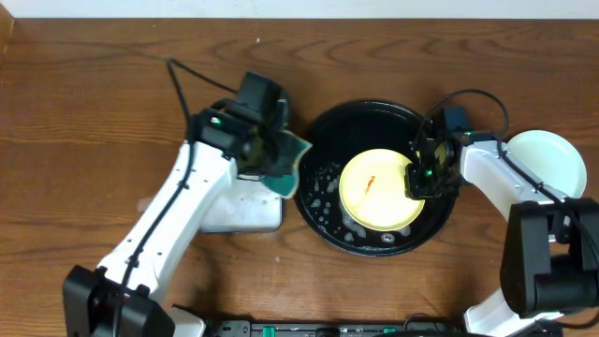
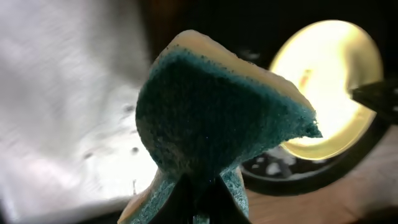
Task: Clean dirty plates on tray and stack at the side
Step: 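Pick up the green sponge from the basin with left gripper, then scrub the yellow plate with the sponge while right gripper holds it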
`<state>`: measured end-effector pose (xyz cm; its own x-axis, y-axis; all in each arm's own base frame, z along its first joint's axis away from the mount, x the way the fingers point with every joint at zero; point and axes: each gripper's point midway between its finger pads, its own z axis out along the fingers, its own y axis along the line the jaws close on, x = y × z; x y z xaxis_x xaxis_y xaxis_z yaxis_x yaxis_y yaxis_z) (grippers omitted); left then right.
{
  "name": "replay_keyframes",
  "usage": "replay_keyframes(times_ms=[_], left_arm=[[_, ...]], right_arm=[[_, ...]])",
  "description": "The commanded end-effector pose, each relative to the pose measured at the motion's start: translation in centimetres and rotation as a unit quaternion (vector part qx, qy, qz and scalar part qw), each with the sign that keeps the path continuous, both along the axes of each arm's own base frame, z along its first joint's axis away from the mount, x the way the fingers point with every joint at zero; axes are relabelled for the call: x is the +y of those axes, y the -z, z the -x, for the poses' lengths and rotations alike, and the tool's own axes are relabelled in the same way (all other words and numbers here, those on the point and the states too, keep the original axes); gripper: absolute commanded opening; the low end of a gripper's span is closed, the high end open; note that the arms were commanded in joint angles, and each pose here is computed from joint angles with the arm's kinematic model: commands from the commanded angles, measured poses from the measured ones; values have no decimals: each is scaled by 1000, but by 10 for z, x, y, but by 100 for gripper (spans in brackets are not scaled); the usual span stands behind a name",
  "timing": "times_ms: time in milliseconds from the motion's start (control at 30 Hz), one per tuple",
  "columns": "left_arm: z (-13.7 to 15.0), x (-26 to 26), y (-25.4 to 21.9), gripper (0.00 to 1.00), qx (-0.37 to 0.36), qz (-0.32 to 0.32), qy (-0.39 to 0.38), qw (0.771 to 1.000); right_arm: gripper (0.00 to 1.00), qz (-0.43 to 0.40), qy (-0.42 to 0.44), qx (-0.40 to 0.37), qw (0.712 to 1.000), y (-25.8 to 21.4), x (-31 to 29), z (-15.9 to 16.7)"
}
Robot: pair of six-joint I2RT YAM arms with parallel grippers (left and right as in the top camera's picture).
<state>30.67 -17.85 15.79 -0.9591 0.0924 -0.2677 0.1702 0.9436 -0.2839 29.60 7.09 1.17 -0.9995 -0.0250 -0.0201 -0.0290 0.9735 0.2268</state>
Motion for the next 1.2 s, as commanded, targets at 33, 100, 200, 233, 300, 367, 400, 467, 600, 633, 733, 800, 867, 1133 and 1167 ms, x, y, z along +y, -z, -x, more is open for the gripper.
replay_keyframes(times_ms=[33, 100, 200, 233, 300, 367, 400, 467, 600, 633, 733, 800, 867, 1133, 1167], left_arm=[[-1, -41, -12, 7, -27, 32, 20, 999], [-2, -57, -8, 7, -29, 41, 22, 998], [-6, -82, 1, 7, -28, 57, 18, 998], [-6, -85, 3, 7, -28, 60, 17, 998], [-9, -98, 10, 7, -27, 68, 15, 997], [-10, -113, 17, 7, -19, 82, 14, 996], [-8, -123, 20, 7, -14, 93, 22, 995], [-5, -138, 26, 7, -7, 110, 39, 993], [1, -157, 45, 8, 12, 113, 46, 992], [3, -159, 51, 7, 16, 110, 48, 993], [7, -166, 66, 8, 32, 103, 47, 993], [10, -170, 78, 7, 43, 99, 44, 993], [14, -175, 92, 7, 62, 96, 34, 993], [21, -181, 154, 7, 111, 71, 26, 991], [17, -172, 163, 8, 110, 52, 17, 992]], right_arm=[[21, 19, 26, -39, 999, -27, -17, -5], [22, 22, 39, -43, 998, -28, -23, -8], [25, 23, 56, -37, 997, -19, -33, -12], [26, 24, 57, -35, 997, -17, -34, -12], [26, 24, 62, -21, 998, -7, -37, -11], [23, 12, 61, -8, 998, 2, -33, -10], [21, 3, 60, -2, 998, 6, -29, -10], [12, -13, 58, 10, 998, 13, -23, -8], [1, -40, 57, 22, 997, 19, -14, -7], [1, -40, 56, 22, 997, 19, -13, -7], [1, -39, 50, 24, 998, 19, -10, -5], [1, -37, 46, 24, 998, 19, -8, -5], [1, -35, 39, 23, 998, 19, -6, -4], [1, -10, 17, 23, 1000, 22, 0, -1], [1, -10, 15, 23, 1000, 22, 1, 0]])
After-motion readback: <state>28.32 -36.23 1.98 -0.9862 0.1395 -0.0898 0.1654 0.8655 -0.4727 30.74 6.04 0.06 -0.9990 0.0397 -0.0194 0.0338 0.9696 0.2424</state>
